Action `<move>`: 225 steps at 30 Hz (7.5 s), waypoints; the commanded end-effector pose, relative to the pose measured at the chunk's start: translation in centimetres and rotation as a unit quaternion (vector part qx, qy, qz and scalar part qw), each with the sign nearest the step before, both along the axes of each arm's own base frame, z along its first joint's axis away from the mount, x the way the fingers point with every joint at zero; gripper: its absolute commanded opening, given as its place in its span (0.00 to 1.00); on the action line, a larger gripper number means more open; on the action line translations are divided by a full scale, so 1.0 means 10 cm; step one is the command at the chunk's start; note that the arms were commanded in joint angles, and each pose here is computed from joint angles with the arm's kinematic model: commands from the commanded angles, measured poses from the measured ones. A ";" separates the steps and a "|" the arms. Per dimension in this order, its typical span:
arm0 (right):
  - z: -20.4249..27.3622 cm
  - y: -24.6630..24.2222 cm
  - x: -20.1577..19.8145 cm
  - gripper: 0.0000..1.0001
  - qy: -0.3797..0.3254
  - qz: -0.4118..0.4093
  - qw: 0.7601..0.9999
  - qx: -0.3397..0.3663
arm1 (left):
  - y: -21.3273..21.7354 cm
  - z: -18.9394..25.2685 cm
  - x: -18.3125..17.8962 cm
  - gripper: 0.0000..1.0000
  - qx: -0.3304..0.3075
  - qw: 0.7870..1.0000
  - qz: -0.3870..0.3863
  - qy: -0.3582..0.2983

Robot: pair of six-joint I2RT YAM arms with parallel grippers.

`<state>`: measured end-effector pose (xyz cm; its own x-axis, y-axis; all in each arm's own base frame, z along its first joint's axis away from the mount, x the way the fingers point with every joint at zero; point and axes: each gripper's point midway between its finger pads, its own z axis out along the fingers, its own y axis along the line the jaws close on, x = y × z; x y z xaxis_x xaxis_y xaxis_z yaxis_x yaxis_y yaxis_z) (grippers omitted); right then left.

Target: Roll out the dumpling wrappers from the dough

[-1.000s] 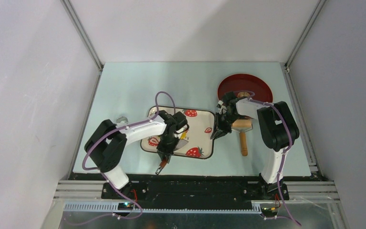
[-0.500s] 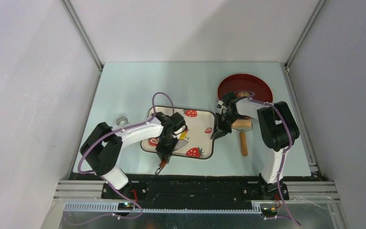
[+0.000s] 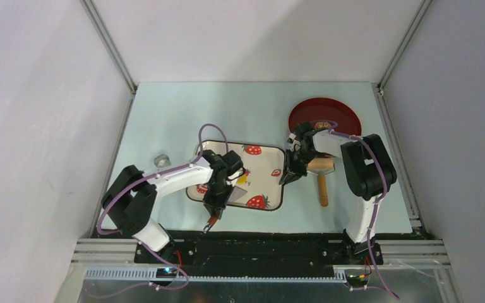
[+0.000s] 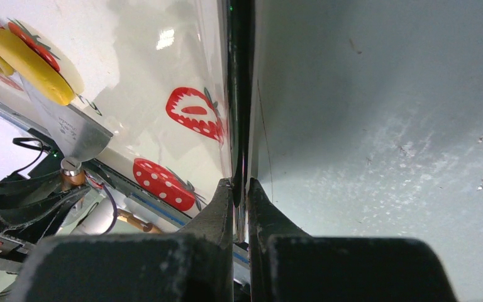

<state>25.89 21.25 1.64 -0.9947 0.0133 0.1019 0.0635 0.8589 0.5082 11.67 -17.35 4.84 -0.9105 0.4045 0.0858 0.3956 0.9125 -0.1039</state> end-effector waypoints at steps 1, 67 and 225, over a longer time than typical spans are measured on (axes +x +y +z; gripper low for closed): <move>0.06 -0.07 -0.01 0.00 -0.013 0.014 1.000 -0.022 | -0.09 0.05 0.04 0.00 -0.011 1.000 -0.017 0.003; 0.17 -0.12 -0.01 0.00 -0.015 0.012 1.000 -0.010 | -0.41 -0.24 0.65 0.00 -0.026 1.000 -0.004 -0.010; 0.88 0.09 0.11 0.85 -0.164 -0.007 0.985 0.060 | -0.48 0.35 0.18 0.00 -0.032 0.981 -0.176 -0.071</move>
<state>26.77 21.08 8.98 -0.9870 0.0511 -0.1521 -0.0467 0.8152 0.5772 14.36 -22.05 6.56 -0.7186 0.6847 -0.1222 0.6935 0.7187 -0.0509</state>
